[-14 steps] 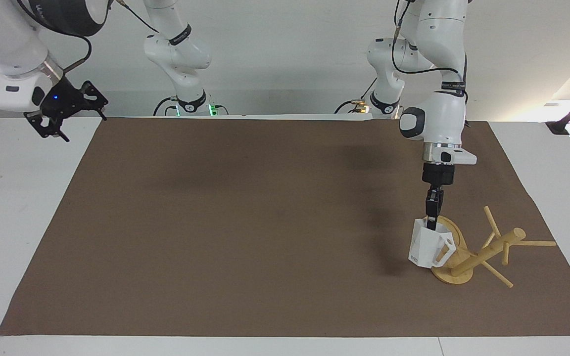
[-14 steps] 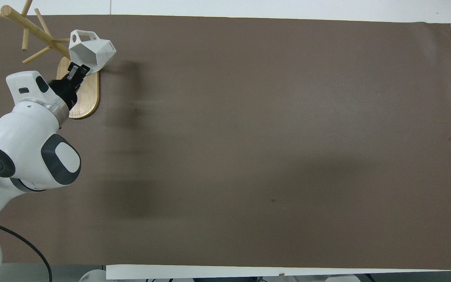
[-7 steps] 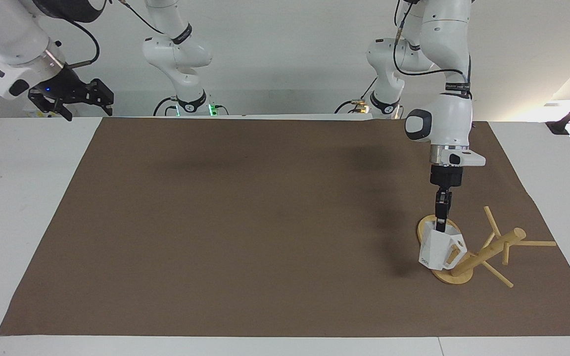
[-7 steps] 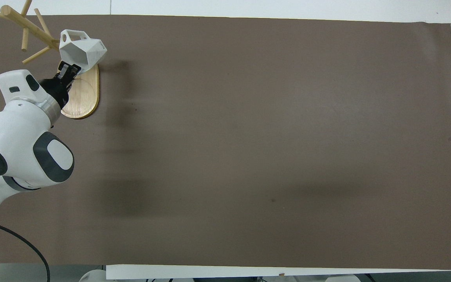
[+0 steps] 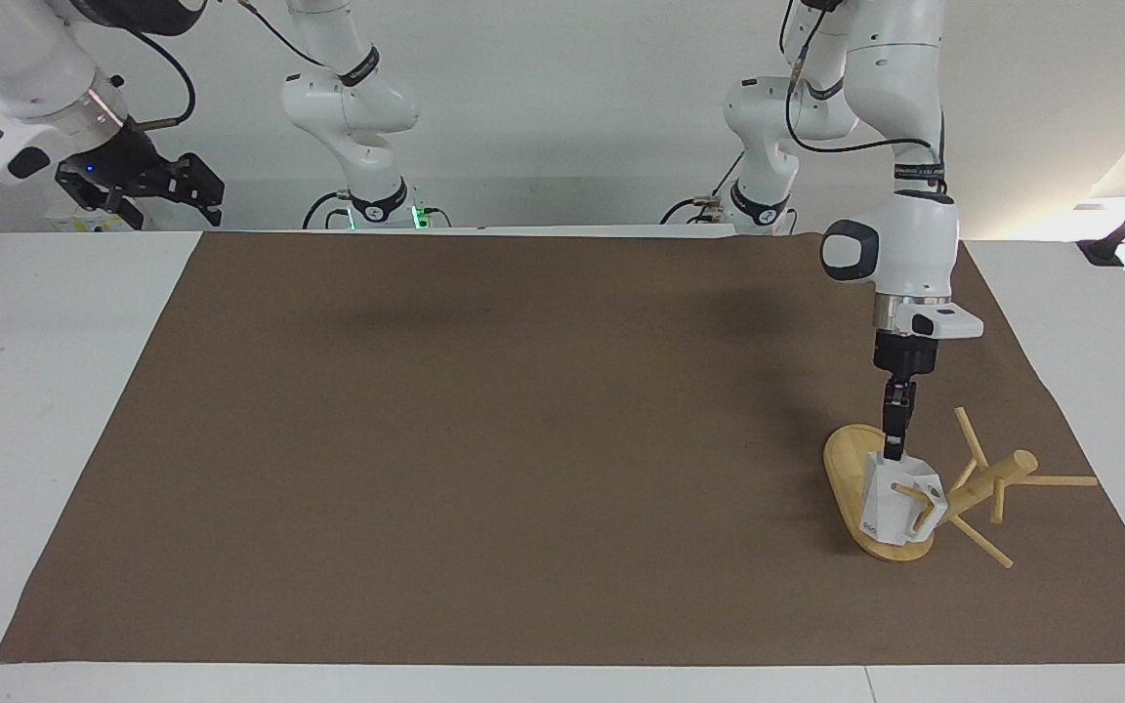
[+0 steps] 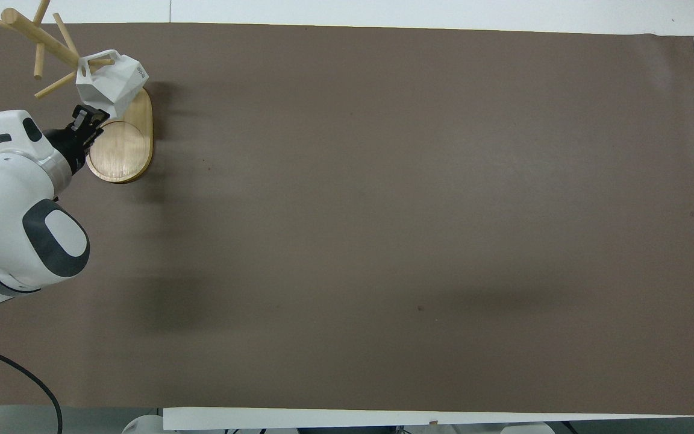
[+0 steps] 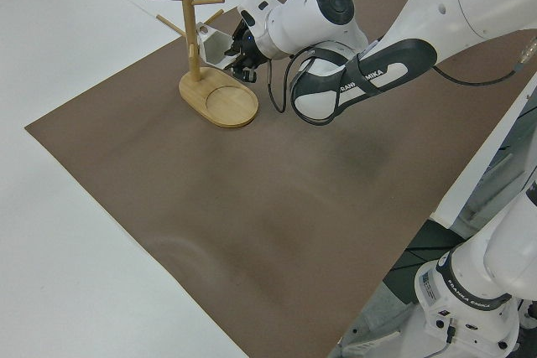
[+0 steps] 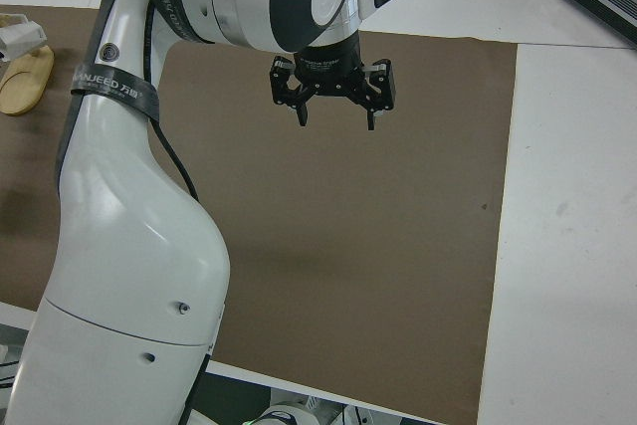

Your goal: Hang cup on rack

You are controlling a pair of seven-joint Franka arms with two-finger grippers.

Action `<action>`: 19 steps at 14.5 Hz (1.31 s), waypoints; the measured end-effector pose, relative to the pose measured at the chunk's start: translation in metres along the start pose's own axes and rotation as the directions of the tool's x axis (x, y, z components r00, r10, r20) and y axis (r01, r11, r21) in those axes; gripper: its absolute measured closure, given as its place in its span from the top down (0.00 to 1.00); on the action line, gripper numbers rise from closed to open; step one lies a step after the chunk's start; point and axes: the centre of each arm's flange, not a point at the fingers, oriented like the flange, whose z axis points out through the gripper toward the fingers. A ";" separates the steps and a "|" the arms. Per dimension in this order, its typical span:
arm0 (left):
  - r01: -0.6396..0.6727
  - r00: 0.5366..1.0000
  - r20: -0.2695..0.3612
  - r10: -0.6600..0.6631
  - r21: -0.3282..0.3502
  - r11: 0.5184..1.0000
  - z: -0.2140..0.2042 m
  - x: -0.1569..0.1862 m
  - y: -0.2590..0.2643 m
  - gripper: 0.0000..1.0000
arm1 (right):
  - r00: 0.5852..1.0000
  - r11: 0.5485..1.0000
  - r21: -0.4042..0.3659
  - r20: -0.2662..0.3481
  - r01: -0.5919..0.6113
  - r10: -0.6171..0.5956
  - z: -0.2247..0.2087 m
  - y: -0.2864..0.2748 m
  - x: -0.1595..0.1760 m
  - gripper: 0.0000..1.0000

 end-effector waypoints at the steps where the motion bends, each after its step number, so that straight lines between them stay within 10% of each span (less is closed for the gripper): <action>1: 0.012 0.998 0.064 -0.016 0.049 0.999 0.001 0.003 -0.009 0.58 | 1.000 1.000 0.000 0.000 -0.017 0.017 0.000 0.000 0.000 1.00; 5: -0.017 0.972 0.236 -0.017 0.143 0.990 -0.021 0.019 -0.032 0.99 | 0.998 0.998 0.002 -0.015 -0.061 0.061 -0.004 -0.003 -0.002 1.00; 13: -0.410 0.859 0.440 0.262 0.284 0.867 -0.169 0.065 0.016 1.00 | 0.996 0.996 0.002 -0.019 -0.089 0.089 -0.003 -0.015 -0.001 1.00; 19: -0.749 0.571 0.627 0.530 0.131 0.650 -0.211 0.084 0.061 1.00 | 0.996 0.996 0.006 -0.011 -0.092 0.092 0.001 -0.013 0.000 1.00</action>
